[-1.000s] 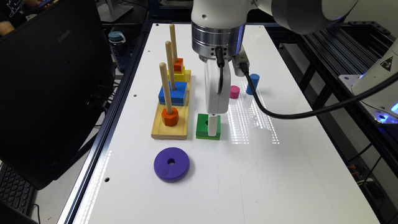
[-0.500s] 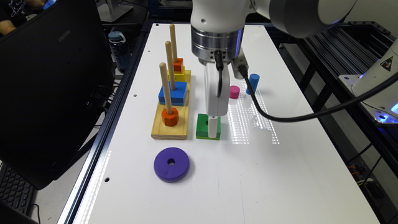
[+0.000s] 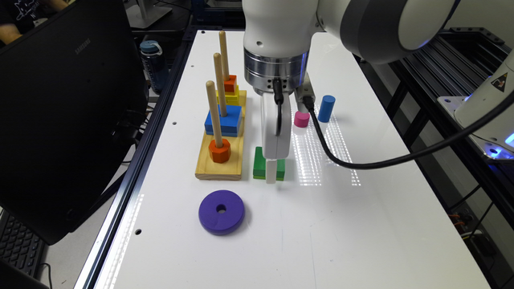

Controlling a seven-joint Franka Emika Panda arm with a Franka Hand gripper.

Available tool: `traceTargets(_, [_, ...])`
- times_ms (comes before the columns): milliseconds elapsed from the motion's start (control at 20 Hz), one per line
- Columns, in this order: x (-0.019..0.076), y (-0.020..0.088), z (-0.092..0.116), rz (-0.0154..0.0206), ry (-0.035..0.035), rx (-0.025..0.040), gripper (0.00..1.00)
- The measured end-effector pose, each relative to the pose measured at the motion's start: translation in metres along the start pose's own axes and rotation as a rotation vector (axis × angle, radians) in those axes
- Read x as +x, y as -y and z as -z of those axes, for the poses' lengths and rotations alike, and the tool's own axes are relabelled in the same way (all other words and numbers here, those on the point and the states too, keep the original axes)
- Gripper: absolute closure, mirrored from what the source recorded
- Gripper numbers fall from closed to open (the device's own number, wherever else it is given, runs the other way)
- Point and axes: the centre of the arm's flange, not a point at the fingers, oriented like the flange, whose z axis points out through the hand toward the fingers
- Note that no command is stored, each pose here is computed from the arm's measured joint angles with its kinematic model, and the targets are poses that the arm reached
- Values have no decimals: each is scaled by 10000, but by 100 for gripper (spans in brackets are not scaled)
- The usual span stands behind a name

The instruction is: Pick up green block.

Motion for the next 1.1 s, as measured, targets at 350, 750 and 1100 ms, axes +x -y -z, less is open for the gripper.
traceTargets(350, [0, -1, -7, -2, 9, -9, 0])
traceTargets(750, [6, -6, -69, 9, 65, -56, 0])
traceTargets(1100, [4, -4, -68, 12, 63, -54, 0])
